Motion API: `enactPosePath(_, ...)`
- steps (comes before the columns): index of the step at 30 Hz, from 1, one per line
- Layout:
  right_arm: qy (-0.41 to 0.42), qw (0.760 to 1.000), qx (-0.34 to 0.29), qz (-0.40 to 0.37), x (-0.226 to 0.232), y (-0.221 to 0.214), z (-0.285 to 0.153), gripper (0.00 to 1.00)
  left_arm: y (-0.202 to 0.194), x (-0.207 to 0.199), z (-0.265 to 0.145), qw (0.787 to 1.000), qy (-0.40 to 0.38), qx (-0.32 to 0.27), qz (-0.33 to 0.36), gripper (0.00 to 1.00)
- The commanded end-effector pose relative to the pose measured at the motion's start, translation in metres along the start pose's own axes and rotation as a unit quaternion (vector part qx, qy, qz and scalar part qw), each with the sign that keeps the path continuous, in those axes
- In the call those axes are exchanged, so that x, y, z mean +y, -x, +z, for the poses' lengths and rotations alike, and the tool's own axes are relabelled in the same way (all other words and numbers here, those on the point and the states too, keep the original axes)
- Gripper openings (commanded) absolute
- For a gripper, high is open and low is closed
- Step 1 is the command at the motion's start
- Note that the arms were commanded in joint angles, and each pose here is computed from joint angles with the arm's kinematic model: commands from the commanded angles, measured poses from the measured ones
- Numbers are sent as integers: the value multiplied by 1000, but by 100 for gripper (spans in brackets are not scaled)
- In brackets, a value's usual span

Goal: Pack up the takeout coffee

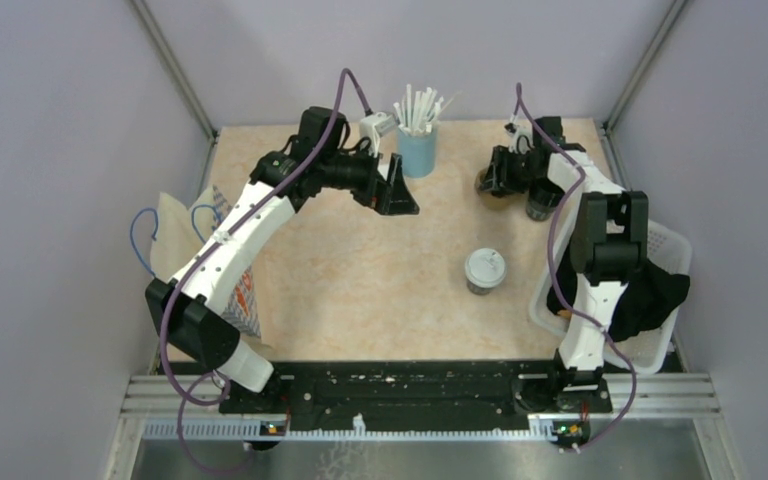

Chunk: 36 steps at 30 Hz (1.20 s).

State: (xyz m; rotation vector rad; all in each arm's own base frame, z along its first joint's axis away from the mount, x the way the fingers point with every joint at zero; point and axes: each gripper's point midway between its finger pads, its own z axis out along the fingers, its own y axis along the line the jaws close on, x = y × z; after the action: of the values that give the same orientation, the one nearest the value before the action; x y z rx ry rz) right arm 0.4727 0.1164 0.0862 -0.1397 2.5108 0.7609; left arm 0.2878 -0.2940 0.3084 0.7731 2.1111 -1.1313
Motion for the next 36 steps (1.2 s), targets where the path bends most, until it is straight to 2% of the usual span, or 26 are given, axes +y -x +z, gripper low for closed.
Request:
enactPosePath(1, 30, 999, -21, -10, 15, 9, -10, 51, 20, -13, -8, 999, -13, -29, 31, 99)
enactPosePath(5, 41, 999, -22, -6, 17, 9, -12, 51, 20, -12, -7, 999, -13, -26, 29, 99)
enactPosePath(10, 49, 999, -21, 7, 13, 9, -10, 46, 19, -11, -6, 999, -14, -24, 29, 99)
enactPosePath(16, 45, 999, -20, 14, 8, 15, -10, 49, 20, -9, -4, 999, -14, -22, 31, 99)
enactPosePath(20, 48, 999, -17, 19, 7, 14, -7, 36, 20, -9, -4, 999, -13, -22, 33, 99)
enactPosePath(36, 32, 999, -30, 8, 13, 25, -24, 13, 19, -5, 0, 999, -14, -17, 30, 99)
